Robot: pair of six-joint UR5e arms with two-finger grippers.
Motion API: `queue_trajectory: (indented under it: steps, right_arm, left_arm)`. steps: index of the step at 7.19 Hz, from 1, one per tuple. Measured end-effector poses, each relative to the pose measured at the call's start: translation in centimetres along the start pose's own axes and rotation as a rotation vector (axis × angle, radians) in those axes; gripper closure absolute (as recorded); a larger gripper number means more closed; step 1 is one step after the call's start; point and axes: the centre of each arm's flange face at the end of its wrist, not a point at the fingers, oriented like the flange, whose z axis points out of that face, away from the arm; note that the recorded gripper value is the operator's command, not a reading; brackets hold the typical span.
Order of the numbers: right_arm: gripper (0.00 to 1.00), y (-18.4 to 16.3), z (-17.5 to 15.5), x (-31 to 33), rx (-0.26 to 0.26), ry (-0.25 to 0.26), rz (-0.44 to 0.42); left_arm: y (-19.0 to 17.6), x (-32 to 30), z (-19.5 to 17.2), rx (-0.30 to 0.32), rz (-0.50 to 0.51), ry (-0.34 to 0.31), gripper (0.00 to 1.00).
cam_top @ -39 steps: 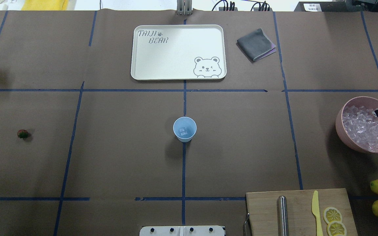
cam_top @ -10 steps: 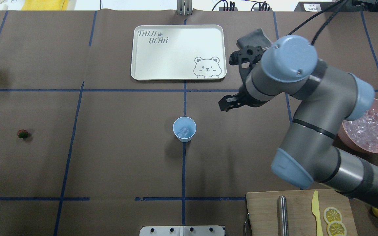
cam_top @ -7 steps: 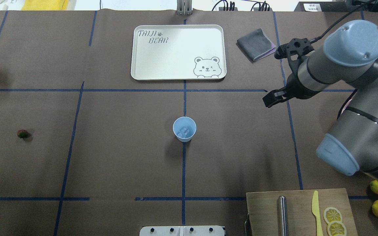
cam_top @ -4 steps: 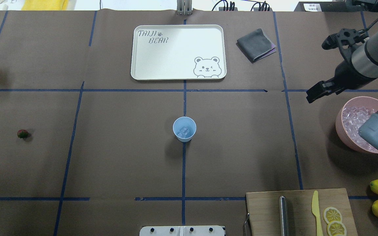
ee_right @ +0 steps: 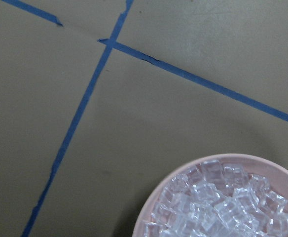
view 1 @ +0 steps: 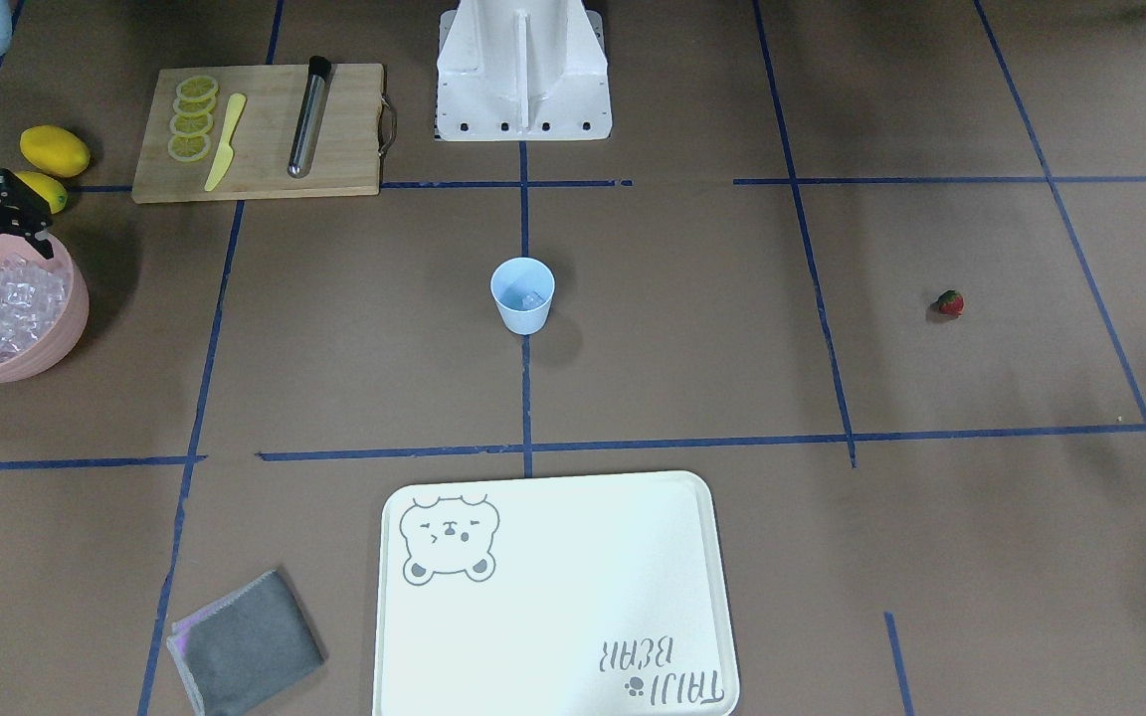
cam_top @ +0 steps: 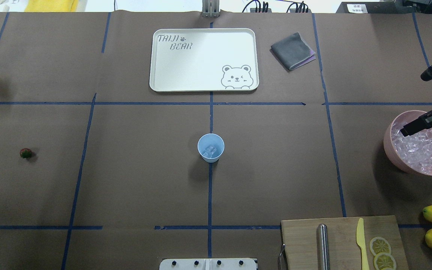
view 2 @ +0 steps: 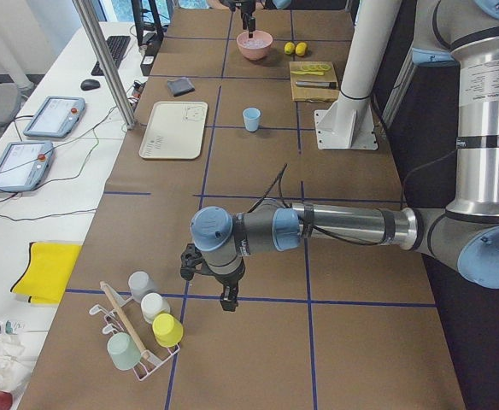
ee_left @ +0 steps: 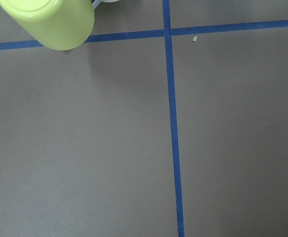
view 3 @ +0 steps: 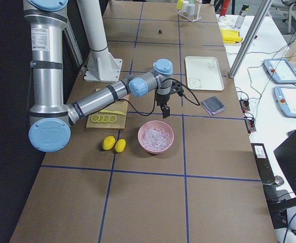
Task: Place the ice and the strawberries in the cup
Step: 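Lower the right gripper into the ice bowl and grasp ice cubes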
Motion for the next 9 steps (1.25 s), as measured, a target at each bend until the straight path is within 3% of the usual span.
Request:
queue_trajectory:
  steps: [4, 5, 9]
  right_arm:
    - [0.02, 0.3, 4.7, 3.4, 0.021, -0.004, 0.014]
    - [0.07, 0.3, 5.1, 3.3, 0.021, -0.007, 0.018]
    - [0.16, 1.1, 6.7, 2.7, -0.020, -0.010, 0.015]
  left_arm:
    - [0.0, 0.0, 0.0, 0.000, 0.000, 0.000, 0.00]
    - [0.1, 0.0, 0.0, -0.001, -0.001, 0.000, 0.00]
    - [0.1, -0.2, 0.2, -0.004, -0.005, 0.001, 0.00]
